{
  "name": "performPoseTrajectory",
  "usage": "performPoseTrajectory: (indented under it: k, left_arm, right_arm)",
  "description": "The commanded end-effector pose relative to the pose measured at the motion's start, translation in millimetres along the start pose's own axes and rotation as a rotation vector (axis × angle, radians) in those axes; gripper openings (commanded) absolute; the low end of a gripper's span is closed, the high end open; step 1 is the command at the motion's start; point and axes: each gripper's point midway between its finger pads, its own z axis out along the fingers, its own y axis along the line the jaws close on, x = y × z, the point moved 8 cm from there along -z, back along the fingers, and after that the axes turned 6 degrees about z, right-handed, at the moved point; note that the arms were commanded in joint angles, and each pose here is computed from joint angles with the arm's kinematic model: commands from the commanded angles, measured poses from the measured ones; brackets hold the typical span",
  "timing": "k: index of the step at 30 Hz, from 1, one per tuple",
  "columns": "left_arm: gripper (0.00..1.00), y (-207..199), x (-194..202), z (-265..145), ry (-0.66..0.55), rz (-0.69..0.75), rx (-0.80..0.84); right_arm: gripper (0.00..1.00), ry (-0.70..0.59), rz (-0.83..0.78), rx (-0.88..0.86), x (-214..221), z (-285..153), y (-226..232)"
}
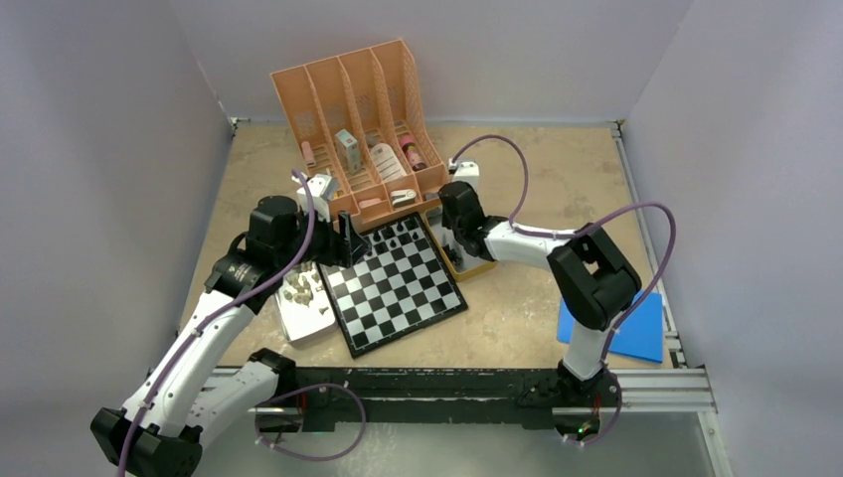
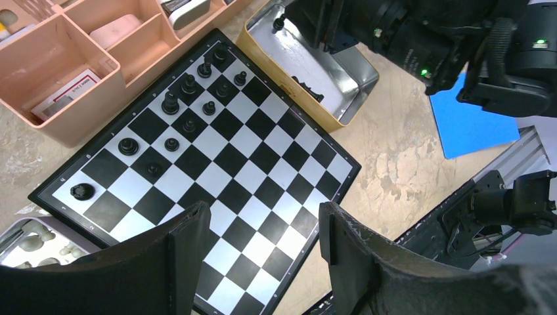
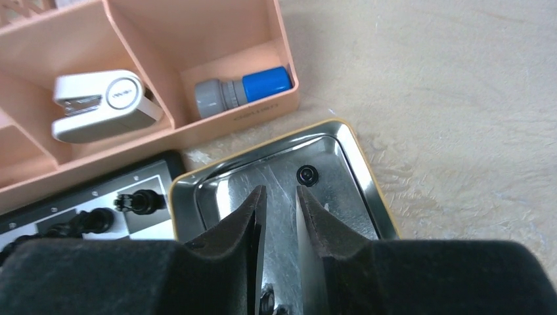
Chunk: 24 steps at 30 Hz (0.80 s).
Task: Set up the chess pieces on the board
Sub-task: Pick up the chess piece from the storage box.
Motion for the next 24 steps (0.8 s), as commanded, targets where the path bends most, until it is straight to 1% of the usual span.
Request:
performPoseTrajectory:
  k: [1, 8, 24]
  left_arm:
    - [0.61, -2.2, -3.4, 0.9, -0.029, 0.015, 0.022]
    - [0.61, -1.9, -3.5, -0.1, -0.034, 0.016, 0.017]
    - [0.62, -1.4, -3.1, -0.4, -0.034, 0.017, 0.011]
  right_arm:
    - [0.26, 0.004, 0.006, 0.034, -2.4, 11.0, 2.8]
    - [0.26, 0.019, -0.029, 0.121, 7.9, 21.1, -5.8]
    - [0.27, 0.01, -0.027, 0.128, 4.9, 38.8, -7.4]
